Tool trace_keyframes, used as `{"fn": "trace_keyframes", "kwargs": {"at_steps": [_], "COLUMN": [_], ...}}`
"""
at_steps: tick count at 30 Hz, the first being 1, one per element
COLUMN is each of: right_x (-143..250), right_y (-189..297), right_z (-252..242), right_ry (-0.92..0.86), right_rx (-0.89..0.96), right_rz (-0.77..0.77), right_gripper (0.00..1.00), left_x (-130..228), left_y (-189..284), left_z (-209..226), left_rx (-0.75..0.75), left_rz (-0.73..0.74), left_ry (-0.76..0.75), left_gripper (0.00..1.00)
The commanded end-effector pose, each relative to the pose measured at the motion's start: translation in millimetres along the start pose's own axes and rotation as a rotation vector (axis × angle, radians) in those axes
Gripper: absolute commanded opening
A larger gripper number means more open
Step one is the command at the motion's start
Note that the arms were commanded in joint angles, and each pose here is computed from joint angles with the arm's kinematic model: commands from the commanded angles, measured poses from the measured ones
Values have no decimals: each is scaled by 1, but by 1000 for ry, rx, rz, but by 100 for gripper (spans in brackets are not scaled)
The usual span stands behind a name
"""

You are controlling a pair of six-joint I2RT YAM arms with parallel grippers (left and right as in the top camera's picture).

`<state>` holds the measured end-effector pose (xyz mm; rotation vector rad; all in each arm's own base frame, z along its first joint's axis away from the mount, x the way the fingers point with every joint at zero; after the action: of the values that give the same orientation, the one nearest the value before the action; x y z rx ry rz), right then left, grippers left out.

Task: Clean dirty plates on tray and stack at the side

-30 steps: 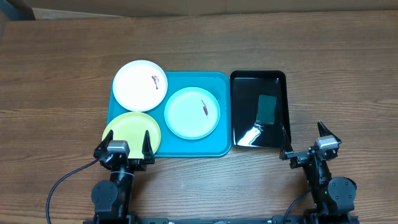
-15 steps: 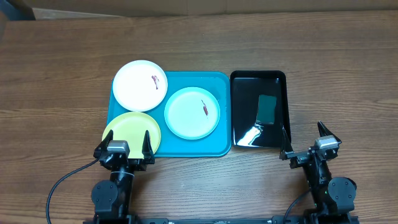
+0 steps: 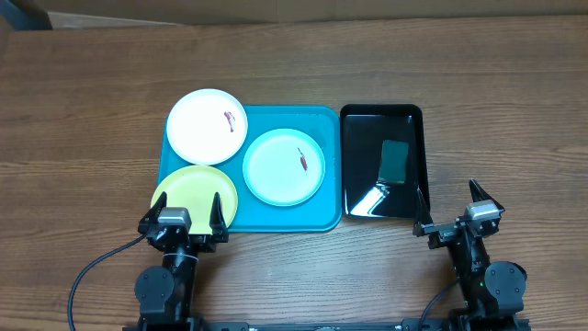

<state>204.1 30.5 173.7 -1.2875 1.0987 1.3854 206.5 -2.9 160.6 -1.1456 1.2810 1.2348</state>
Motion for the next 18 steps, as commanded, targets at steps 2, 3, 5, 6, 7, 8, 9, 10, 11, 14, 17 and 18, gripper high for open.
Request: {"fn": "trace_keyframes", "kwargs": {"at_steps": [2, 3, 5, 6, 7, 8, 9, 10, 11, 14, 17, 18], "right_x": [2, 2, 2, 2, 2, 1, 1, -1, -2, -12, -31, -44], "right_y": [0, 0, 0, 0, 0, 0, 0, 0, 1, 3, 9, 13], "right_z": [-2, -2, -2, -1, -1, -1, -1, -1, -1, 0, 2, 3], "right_ry": [8, 8, 8, 7, 8, 7, 5, -11, -16, -52, -101, -120], "right_rx": [7, 7, 7, 7, 4, 4, 4, 4, 3, 2, -1, -2], "right_rz": [-5, -5, -5, -5, -5, -6, -7, -10, -13, -19, -39, -48], "right_gripper": [100, 100, 100, 100, 100, 100, 100, 100, 100, 100, 100, 100], "left_x": [-5, -6, -6, -7, -9, -12, -17, -22, -30, -57, -82, -97], "left_y": [0, 0, 0, 0, 1, 2, 3, 4, 7, 16, 30, 39], "left_z": [2, 2, 1, -1, -2, -4, -7, -10, -13, -20, -23, -24], "left_rx": [-17, -12, -3, 6, 17, 34, 55, 79, 101, 151, 168, 169], "left_rz": [-31, -35, -35, -38, -41, -46, -56, -68, -84, -121, -127, -131], "left_ry": [-27, -26, -20, -16, -3, 11, 18, 16, 14, 10, 22, 26], "left_gripper": [100, 100, 100, 100, 100, 100, 100, 100, 100, 100, 100, 100]}}
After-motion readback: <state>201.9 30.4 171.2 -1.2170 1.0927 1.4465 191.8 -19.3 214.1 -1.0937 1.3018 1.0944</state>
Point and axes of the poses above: each gripper's point midway between its finger pads, its own y axis back along the fingers, its own z axis along the line the jaws close on, x = y × z, the point moved 4 cm from there along y, back along the fingers, and after that the axes turned 4 degrees about -y, right-handed, at the moved point
